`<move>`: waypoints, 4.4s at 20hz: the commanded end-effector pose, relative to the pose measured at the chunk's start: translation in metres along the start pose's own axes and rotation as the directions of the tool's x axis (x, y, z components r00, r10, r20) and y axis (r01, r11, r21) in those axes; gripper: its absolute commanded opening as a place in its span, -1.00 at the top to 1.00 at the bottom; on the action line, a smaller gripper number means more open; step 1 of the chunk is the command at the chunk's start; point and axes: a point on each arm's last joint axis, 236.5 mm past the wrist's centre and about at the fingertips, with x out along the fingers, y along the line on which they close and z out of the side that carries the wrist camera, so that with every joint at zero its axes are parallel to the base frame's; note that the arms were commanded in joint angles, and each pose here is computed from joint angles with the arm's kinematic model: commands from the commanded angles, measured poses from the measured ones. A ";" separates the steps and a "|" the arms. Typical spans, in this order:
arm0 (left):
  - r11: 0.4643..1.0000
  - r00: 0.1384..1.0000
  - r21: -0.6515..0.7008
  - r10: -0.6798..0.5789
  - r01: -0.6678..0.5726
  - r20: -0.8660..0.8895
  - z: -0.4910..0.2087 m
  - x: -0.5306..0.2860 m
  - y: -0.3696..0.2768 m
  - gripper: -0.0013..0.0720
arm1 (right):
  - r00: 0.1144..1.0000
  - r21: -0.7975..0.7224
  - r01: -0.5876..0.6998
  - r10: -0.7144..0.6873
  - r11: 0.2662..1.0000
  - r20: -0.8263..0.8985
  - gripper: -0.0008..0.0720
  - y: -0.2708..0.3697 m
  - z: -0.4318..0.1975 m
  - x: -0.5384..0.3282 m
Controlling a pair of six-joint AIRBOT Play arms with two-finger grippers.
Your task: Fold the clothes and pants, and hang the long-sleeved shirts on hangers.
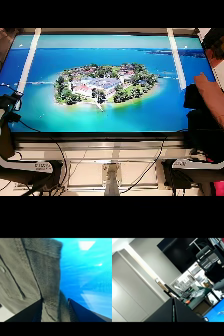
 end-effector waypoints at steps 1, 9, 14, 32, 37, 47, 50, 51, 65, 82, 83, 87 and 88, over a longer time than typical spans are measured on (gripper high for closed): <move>0.998 1.000 -0.067 -0.004 0.003 -0.017 -0.014 0.012 0.008 -0.08 | 1.000 -0.001 -0.001 0.001 1.000 -0.002 0.94 0.001 0.000 0.001; 0.987 1.000 -0.159 0.002 -0.001 0.001 -0.003 0.001 0.005 0.86 | 1.000 -0.001 -0.001 0.001 1.000 -0.001 0.94 0.001 0.000 0.001; 0.962 0.980 -0.236 -0.099 0.139 0.174 0.074 -0.062 -0.059 0.86 | 1.000 -0.001 -0.001 0.001 1.000 -0.001 0.94 0.001 0.000 0.001; 0.755 0.308 0.385 -0.595 0.531 0.743 0.199 -0.508 -0.388 0.86 | 0.994 0.000 0.016 -0.016 1.000 0.110 0.94 -0.003 0.026 -0.001; 0.748 0.291 0.417 -0.612 0.516 0.735 0.190 -0.518 -0.401 0.86 | 0.975 0.008 0.028 -0.029 1.000 0.220 0.94 -0.006 0.052 -0.005; 0.751 0.293 0.419 -0.610 0.510 0.737 0.190 -0.518 -0.401 0.72 | 0.937 0.014 0.040 -0.042 0.999 0.347 0.94 -0.009 0.082 -0.014; 0.751 0.293 0.419 -0.609 0.510 0.737 0.190 -0.518 -0.401 -0.41 | 0.937 0.014 0.050 -0.052 0.999 0.346 0.94 -0.012 0.082 -0.014; 0.752 0.295 0.418 -0.609 0.510 0.736 0.189 -0.518 -0.400 -0.41 | 0.937 0.015 0.052 -0.054 0.999 0.345 0.94 -0.012 0.082 -0.014; 0.624 0.189 0.644 -0.637 -0.442 0.747 0.163 -0.563 -0.449 -0.40 | 0.798 0.237 0.594 -0.600 0.769 -0.054 -0.29 -0.190 -0.020 -0.052; 0.590 0.267 0.639 -0.596 -0.493 0.757 0.222 -0.488 -0.470 -0.20 | 0.792 0.236 0.601 -0.608 0.764 -0.048 -0.30 -0.193 -0.018 -0.053; 0.594 0.268 0.638 -0.594 -0.491 0.759 0.224 -0.487 -0.468 0.23 | 0.793 0.237 0.600 -0.606 0.764 -0.056 -0.29 -0.192 -0.020 -0.053; 0.614 0.196 0.592 -0.589 -0.522 0.784 0.227 -0.509 -0.460 0.86 | 0.794 0.236 0.601 -0.605 0.764 -0.065 -0.21 -0.192 -0.022 -0.053; 0.620 0.179 0.573 -0.580 -0.535 0.795 0.226 -0.517 -0.452 0.86 | 0.794 0.236 0.601 -0.604 0.764 -0.065 -0.09 -0.192 -0.022 -0.053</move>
